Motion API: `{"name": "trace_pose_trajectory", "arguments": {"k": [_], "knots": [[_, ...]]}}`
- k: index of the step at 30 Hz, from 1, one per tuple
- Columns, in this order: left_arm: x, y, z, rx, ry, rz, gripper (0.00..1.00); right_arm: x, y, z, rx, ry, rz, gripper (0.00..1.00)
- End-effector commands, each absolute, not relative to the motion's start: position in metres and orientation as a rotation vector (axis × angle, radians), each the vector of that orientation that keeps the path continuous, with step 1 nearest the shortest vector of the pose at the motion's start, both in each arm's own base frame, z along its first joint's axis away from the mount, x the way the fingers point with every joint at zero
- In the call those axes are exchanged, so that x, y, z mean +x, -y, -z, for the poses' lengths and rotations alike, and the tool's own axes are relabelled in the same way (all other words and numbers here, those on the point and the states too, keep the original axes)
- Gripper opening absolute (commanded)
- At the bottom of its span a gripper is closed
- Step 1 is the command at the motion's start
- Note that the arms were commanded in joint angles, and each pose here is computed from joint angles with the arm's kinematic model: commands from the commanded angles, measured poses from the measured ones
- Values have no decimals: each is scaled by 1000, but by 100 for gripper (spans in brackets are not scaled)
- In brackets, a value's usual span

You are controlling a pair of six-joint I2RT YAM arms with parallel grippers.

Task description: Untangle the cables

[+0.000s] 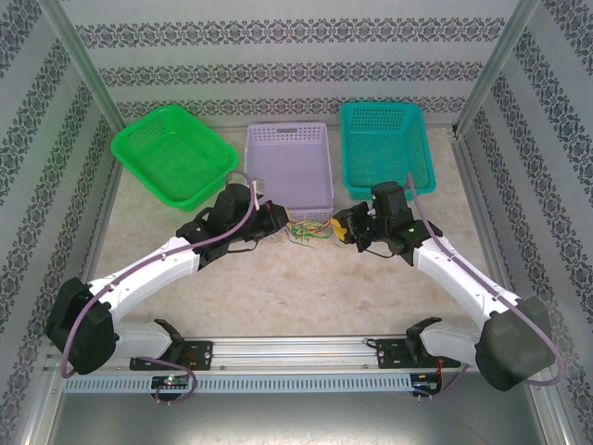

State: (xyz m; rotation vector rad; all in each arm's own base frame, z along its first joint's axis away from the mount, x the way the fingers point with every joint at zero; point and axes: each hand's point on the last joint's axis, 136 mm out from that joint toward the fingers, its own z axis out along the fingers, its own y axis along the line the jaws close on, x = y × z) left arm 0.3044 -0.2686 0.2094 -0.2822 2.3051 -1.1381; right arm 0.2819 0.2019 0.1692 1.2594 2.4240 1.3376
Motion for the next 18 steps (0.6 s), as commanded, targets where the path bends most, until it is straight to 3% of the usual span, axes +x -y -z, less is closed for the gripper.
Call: {"name": "trace_pose_trajectory", "arguments": {"k": [1,18], "knots": [[306,280,-233,-238,-2230,1208,0,288,-206,-186,1197,-2403,-1374,23],[306,283,-231,-248,-2232,1219,0,290,-210,-190,1170,-2397,-1392,27]]}}
